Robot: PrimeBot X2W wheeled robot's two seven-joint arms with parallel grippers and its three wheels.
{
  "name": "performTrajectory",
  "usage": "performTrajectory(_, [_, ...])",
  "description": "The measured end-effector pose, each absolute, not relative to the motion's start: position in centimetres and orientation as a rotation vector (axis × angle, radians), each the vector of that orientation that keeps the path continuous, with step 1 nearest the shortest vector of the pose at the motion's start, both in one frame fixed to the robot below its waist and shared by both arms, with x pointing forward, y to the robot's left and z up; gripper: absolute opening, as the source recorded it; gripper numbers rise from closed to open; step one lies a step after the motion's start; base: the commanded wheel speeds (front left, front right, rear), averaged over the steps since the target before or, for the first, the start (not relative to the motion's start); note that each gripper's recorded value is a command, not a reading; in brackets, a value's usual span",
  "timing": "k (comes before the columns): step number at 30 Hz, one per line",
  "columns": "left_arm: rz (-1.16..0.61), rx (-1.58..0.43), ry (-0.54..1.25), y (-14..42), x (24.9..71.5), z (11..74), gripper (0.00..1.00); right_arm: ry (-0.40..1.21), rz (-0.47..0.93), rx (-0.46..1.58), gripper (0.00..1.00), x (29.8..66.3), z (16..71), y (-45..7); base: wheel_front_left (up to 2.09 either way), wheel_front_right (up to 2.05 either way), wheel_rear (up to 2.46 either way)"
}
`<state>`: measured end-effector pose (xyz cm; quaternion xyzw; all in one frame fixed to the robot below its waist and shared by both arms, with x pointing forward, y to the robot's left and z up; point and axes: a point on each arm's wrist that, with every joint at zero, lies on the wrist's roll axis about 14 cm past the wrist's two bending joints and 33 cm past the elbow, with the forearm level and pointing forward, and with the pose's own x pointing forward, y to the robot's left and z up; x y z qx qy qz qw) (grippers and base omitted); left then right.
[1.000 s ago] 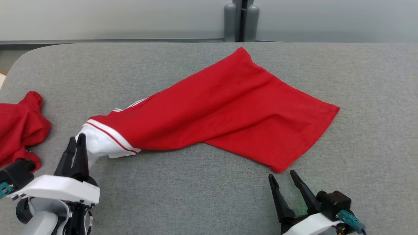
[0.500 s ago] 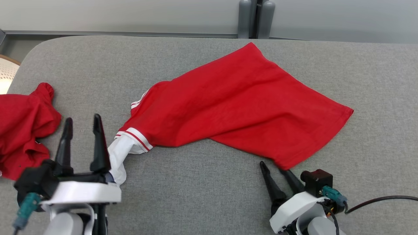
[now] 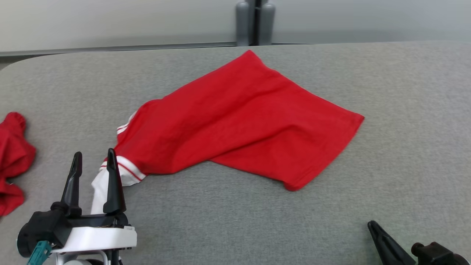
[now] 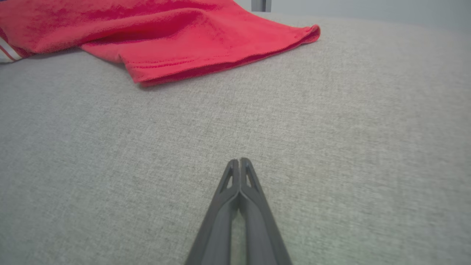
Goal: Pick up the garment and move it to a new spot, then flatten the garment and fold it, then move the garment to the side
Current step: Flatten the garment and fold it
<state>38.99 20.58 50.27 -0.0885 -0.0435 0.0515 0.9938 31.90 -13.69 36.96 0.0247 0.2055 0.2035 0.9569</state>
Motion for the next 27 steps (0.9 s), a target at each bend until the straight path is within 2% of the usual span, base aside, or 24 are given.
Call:
performTrajectory(4, [0.054, -0.18, -0.105, 19.0, 40.2, 50.7, 1.0, 0.357, 0.419, 0.143, 0.0, 31.7, 39.1, -12.2, 0.0, 0.0, 0.0])
performTrajectory(5, [0.042, -0.173, -0.105, 18.7, 40.4, 50.7, 1.0, 0.344, 0.432, 0.171, 0.25, 32.0, 39.5, -11.3, 0.0, 0.0, 0.0])
performTrajectory(6, [0.029, -0.17, -0.105, 18.4, 40.5, 50.7, 1.0, 0.339, 0.445, 0.195, 0.25, 32.2, 39.7, -10.5, 0.0, 0.0, 0.0])
performTrajectory(7, [0.02, -0.168, -0.106, 18.1, 40.5, 50.7, 1.0, 0.332, 0.456, 0.216, 0.7, 32.6, 39.9, -9.7, 0.0, 0.0, 0.0])
performTrajectory(8, [0.017, -0.168, -0.109, 18.1, 40.6, 50.8, 1.0, 0.328, 0.472, 0.235, 1.0, 32.9, 40.1, -8.9, 0.0, 0.0, 0.0])
performTrajectory(16, [0.051, -0.17, -0.11, 19.1, 39.4, 51.0, 1.0, 0.403, 0.566, 0.374, 1.0, 34.2, 39.0, -3.2, 0.0, 0.0, 0.0])
performTrajectory(27, [0.136, -0.166, -0.121, 21.2, 37.2, 51.7, 1.0, 0.441, 0.571, 0.444, 1.0, 37.9, 38.7, -0.8, 0.0, 0.0, 0.0])
